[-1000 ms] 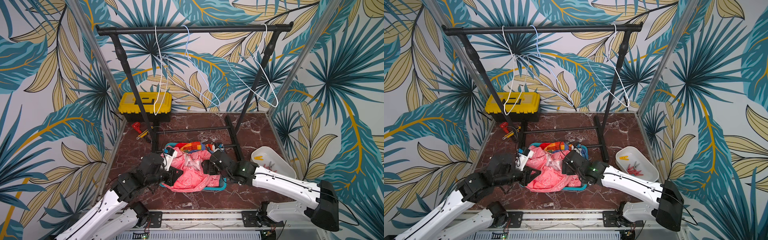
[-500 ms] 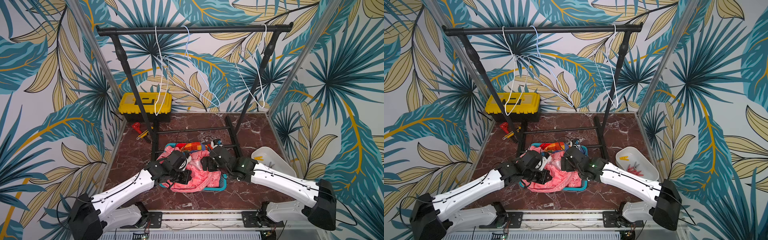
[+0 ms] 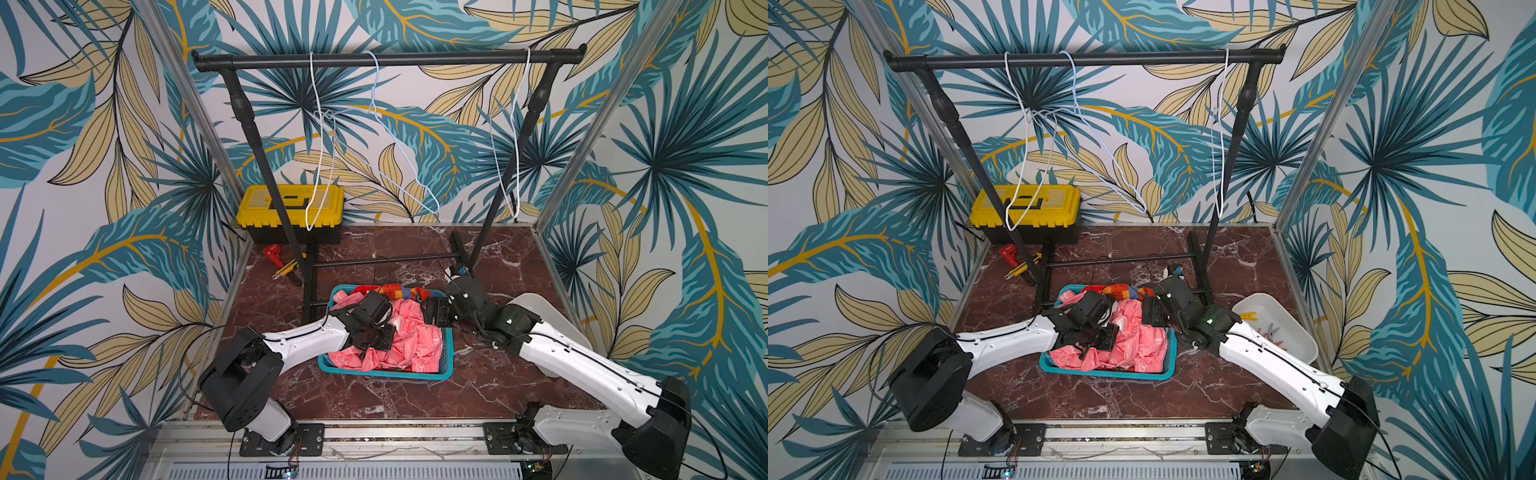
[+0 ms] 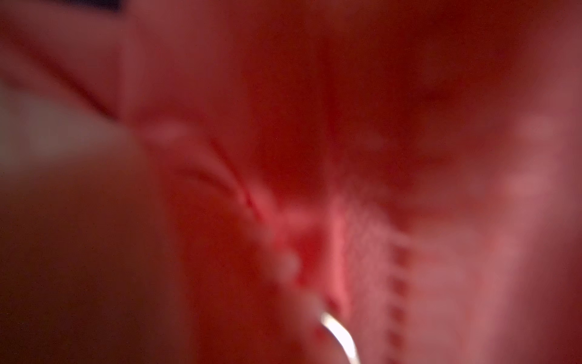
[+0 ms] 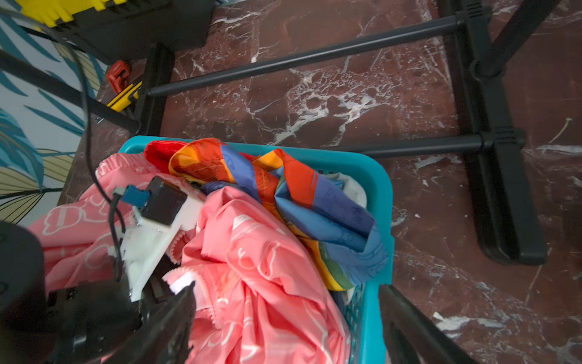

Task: Remove the clothespins securing jackets to the hanger
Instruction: Adjust the jacket in the basket.

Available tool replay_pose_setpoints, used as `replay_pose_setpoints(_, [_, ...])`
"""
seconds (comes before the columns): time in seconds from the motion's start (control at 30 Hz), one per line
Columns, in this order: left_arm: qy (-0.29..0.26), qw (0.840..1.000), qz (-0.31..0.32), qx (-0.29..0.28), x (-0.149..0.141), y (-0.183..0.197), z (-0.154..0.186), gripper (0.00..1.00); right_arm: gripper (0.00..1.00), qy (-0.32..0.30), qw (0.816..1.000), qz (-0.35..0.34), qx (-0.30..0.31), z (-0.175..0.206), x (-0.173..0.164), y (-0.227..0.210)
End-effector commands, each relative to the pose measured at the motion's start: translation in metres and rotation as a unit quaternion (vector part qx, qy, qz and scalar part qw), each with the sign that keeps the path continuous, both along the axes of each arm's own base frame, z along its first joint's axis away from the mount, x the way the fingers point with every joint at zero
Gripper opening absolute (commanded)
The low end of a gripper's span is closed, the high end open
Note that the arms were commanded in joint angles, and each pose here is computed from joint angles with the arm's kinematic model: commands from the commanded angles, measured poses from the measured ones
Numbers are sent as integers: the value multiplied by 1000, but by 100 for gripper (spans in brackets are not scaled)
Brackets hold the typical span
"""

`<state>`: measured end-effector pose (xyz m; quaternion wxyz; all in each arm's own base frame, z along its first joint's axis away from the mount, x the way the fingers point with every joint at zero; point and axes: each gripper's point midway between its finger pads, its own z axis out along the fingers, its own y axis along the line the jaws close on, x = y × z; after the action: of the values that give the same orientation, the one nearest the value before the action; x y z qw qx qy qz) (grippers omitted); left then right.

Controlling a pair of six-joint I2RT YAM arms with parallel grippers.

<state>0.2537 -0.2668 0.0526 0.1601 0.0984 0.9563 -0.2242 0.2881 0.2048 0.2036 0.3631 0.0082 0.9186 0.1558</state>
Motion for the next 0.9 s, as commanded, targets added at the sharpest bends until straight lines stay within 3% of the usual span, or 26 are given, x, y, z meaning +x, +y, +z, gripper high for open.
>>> replay_pose_setpoints(0.0, [9, 997, 25, 66, -5, 25, -57, 0, 91, -3, 1000, 13, 1, -1, 14, 5])
replay_pose_setpoints(0.17, [3, 996, 12, 91, -23, 24, -70, 0, 78, -2, 1000, -5, 19, -7, 51, 7])
replay_pose_setpoints(0.3, [0, 995, 13, 94, -30, 25, -70, 0, 56, 21, 1000, -9, 7, -33, 73, 12])
replay_pose_setpoints(0.43, [-3, 996, 13, 91, -32, 27, -69, 0, 49, 58, 998, 2, 0, -60, 83, 23])
replay_pose_setpoints(0.63, [-8, 996, 10, 89, -30, 25, -65, 0, 44, 114, 993, 26, 10, -97, 60, 38])
replay_pose_setpoints(0.87, [-7, 997, 2, 81, -28, 18, -63, 0, 42, 215, 976, 7, 12, -176, 22, 32])
